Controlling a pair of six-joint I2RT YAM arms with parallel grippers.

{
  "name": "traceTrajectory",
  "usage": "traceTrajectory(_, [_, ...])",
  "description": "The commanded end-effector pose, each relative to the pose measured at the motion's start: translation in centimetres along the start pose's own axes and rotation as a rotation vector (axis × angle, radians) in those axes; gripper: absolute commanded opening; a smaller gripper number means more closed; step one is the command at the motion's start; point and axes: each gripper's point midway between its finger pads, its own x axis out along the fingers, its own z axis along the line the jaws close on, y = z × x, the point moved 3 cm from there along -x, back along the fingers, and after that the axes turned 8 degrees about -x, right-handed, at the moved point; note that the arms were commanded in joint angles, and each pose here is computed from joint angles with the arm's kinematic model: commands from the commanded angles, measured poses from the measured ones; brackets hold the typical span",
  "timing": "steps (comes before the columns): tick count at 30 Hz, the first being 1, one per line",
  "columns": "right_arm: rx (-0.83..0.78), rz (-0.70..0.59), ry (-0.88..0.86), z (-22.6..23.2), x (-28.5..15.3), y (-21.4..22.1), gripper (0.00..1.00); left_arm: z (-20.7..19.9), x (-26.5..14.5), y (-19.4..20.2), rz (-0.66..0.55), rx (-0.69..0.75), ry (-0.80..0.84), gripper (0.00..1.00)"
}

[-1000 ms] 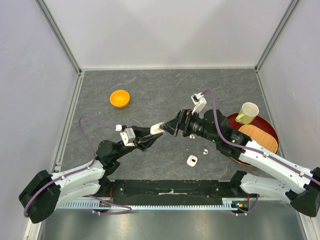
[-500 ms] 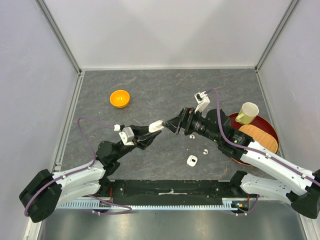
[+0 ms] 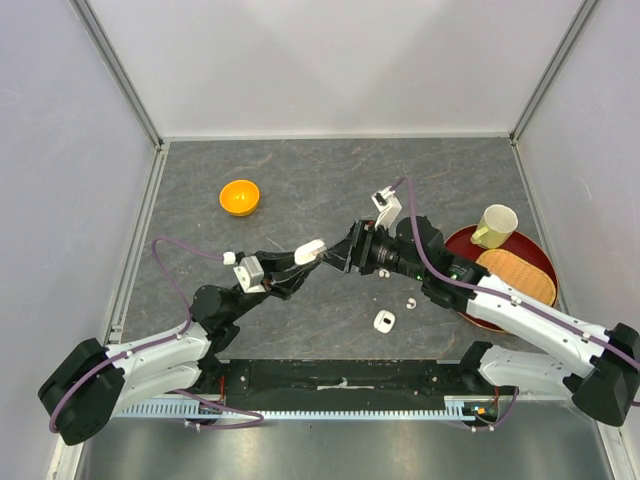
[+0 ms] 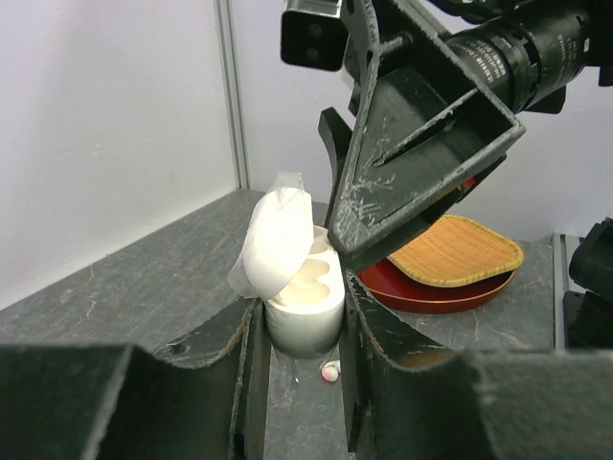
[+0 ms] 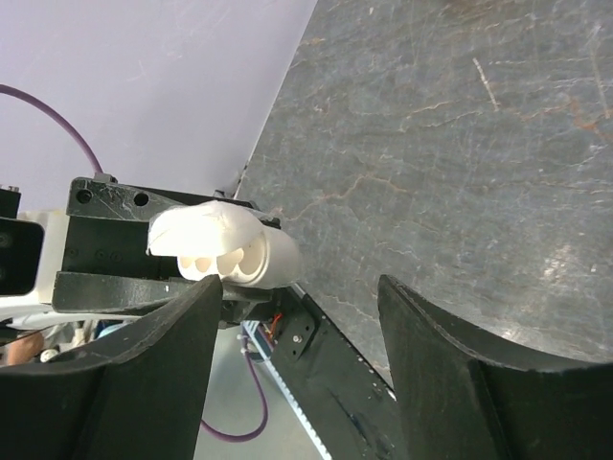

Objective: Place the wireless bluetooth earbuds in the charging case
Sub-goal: Open the charging case.

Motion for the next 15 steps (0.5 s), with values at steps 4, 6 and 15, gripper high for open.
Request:
traceTrajectory(4, [0.090,-0.023,-0.131,1.7,1.1,-0.3,0.72,-0.7,0.2,-1.6,-0.067,0.008,0.041,0.02])
traceTrajectory(6, [0.124,-0.036,-0.168,2.1,1.4,-0.4,0.71,-0.8,0.2,-1.5,-0.066,0.010,0.047,0.02])
traceTrajectory(15, [0.248,-0.033,-0.245,1.4,1.8,-0.2,0.65,-1.2,0.0,-1.6,-0.062,0.030,0.075,0.02])
